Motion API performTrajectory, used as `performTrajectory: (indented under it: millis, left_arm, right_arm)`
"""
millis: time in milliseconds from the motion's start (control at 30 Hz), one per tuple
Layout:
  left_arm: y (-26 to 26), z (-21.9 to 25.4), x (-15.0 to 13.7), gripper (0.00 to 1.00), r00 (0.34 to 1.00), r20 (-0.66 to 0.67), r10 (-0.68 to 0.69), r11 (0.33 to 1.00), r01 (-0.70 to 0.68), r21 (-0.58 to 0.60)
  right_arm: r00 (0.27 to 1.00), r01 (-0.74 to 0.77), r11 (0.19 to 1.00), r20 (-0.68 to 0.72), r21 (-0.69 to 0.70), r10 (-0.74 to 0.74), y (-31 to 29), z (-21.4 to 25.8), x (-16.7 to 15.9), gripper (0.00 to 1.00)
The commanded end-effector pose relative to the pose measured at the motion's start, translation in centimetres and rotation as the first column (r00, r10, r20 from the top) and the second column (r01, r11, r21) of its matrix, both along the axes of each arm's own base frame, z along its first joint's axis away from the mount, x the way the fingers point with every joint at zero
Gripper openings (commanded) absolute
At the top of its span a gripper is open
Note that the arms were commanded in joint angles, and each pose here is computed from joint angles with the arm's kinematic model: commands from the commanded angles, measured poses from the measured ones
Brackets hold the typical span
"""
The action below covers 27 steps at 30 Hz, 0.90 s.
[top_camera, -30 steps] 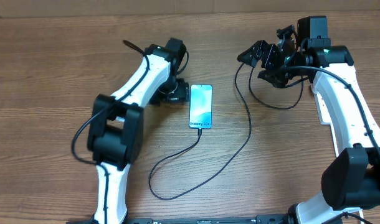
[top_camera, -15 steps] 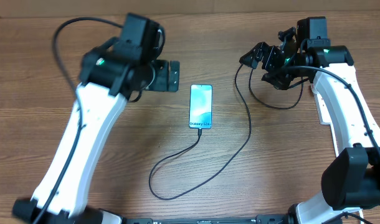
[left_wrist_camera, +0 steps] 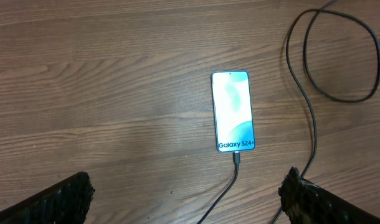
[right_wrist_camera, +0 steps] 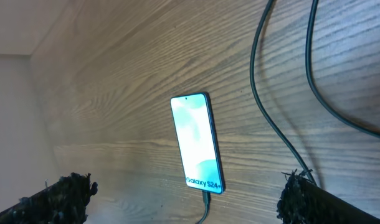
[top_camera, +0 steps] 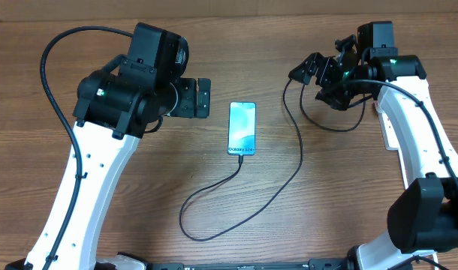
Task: Plug charger to phone and switch on socket
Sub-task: 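Raise the left gripper up and away from the phone, then move the right gripper over the white power strip's switch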
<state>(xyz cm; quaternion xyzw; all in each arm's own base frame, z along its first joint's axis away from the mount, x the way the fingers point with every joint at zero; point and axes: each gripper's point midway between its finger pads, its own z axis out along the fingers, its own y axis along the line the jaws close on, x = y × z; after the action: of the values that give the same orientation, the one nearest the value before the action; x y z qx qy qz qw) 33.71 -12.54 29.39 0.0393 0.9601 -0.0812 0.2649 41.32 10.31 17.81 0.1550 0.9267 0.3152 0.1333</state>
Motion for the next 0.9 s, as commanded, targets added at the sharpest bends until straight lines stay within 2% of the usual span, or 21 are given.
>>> performTrajectory:
  millis: [0, 167, 267, 567, 700, 867]
  left_arm:
    - [0.2, 0.3, 0.2, 0.99, 1.0, 0.016, -0.011, 1.0, 0.01, 0.019]
    - [0.2, 0.3, 0.2, 1.0, 1.0, 0.016, -0.011, 1.0, 0.01, 0.019]
    - [0.2, 0.3, 0.2, 1.0, 1.0, 0.016, -0.011, 1.0, 0.01, 0.019]
    - [0.2, 0.3, 0.2, 0.99, 1.0, 0.016, -0.011, 1.0, 0.01, 0.019]
    - [0.2, 0.3, 0.2, 1.0, 1.0, 0.016, -0.011, 1.0, 0.01, 0.019]
    - [0.2, 0.3, 0.2, 1.0, 1.0, 0.016, -0.011, 1.0, 0.01, 0.019]
  right_arm:
    - [0.999, 0.002, 1.0, 0.046, -0.008, -0.002, -0.3, 1.6, 0.0, 1.0]
    - [0.999, 0.032, 0.999, 0.037, 0.006, -0.032, -1.7, 2.3, 0.1, 1.0]
    - [0.996, 0.026, 0.999, 0.079, 0.034, -0.029, -3.4, 4.3, 0.4, 1.0]
    - [0.976, 0.087, 0.993, 0.206, -0.084, -0.068, -12.8, 9.1, -0.2, 1.0]
    - [0.965, 0.216, 0.96, 0.188, -0.177, -0.182, -18.5, 8.2, -0.9, 1.0]
    - [0.959, 0.263, 0.932, 0.172, -0.25, -0.224, -22.9, 6.5, -1.4, 1.0]
